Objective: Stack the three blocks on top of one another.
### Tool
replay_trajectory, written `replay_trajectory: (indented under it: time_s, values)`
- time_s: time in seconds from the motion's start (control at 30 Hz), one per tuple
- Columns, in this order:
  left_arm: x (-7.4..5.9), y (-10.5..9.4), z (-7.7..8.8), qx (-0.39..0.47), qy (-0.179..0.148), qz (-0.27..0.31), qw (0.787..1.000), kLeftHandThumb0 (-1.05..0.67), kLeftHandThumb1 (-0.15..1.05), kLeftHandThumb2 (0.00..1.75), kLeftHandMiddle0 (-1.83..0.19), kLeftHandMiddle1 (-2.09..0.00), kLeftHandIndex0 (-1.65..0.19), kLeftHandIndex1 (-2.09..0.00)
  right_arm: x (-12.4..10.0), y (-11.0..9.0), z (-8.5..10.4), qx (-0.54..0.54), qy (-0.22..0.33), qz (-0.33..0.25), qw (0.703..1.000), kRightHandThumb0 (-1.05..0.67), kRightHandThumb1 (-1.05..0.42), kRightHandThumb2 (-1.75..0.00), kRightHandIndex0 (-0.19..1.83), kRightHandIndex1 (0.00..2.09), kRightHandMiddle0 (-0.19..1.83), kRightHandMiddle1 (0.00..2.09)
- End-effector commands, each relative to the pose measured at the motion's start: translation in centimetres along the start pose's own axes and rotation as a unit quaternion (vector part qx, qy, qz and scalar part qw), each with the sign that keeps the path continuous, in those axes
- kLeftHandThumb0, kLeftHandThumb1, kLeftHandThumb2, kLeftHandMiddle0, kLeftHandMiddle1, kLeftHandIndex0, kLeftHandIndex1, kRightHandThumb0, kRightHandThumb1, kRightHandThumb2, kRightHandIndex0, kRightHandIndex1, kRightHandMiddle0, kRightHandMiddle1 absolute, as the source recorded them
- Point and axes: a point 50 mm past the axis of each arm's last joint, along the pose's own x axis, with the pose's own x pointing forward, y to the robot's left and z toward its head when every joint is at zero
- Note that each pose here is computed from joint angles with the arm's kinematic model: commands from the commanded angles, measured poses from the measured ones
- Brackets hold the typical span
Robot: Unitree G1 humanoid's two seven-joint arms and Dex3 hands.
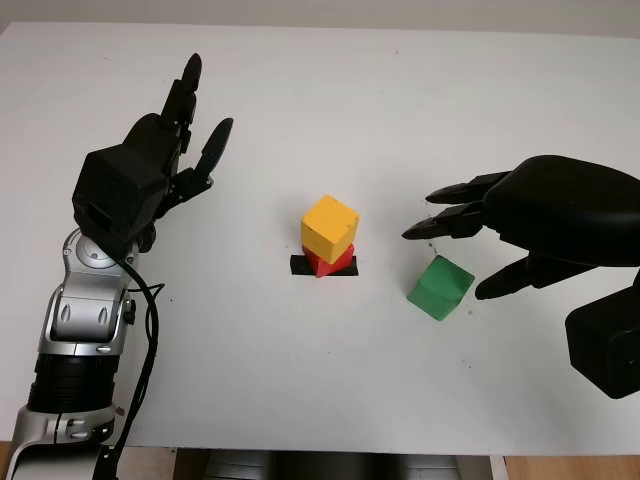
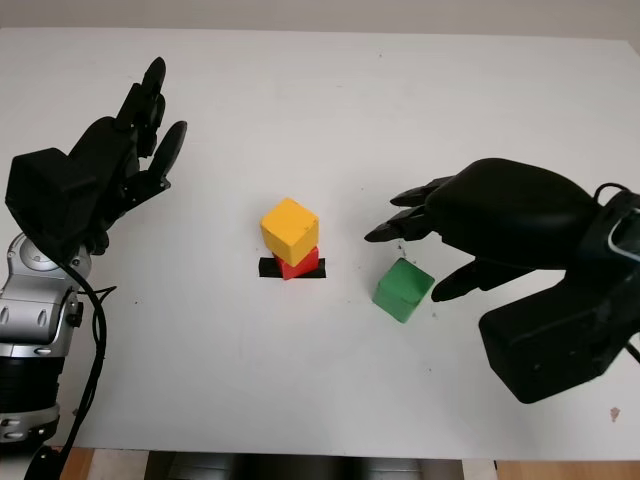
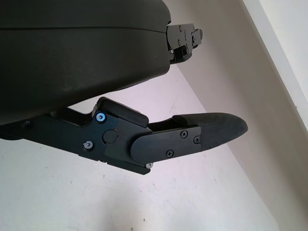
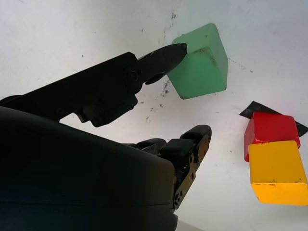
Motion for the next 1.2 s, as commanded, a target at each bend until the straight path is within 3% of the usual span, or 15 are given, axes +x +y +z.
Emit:
replay_trajectory:
  time_s: [0.0, 0.27, 0.9, 1.17]
  values:
    - [-0.2, 0.4, 0.2, 0.012, -0.005, 0.003, 1.000, -0.84, 1.05, 0.59, 0.14, -0.06, 0.16, -0.05, 0.0, -0.2, 0.0, -0.007, -0.001, 0.008, 1.000, -0.50, -0.81, -0.05, 0.39, 0.04, 0.57, 0.06]
    - [-0.2, 0.3, 0.2, 0.007, -0.004, 0.000, 1.000, -0.79, 1.05, 0.60, 0.15, -0.05, 0.17, -0.04, -0.1, -0.3, 0.3, -0.009, 0.000, 0.025, 1.000, -0.53, -0.80, -0.05, 0.37, 0.04, 0.55, 0.05]
    - [-0.1, 0.0, 0.6, -0.004, -0.006, -0.007, 1.000, -0.73, 1.05, 0.57, 0.14, -0.06, 0.15, -0.06, 1.0, 3.4, -0.2, -0.032, -0.026, -0.016, 0.999, -0.48, -0.82, -0.06, 0.45, 0.08, 0.66, 0.11]
    - [0.0, -0.2, 0.7, 0.000, -0.004, -0.006, 1.000, -0.72, 1.05, 0.57, 0.15, -0.05, 0.16, -0.05, 1.2, 3.7, -0.6, -0.042, -0.035, -0.028, 0.998, -0.48, -0.81, -0.05, 0.48, 0.09, 0.71, 0.15]
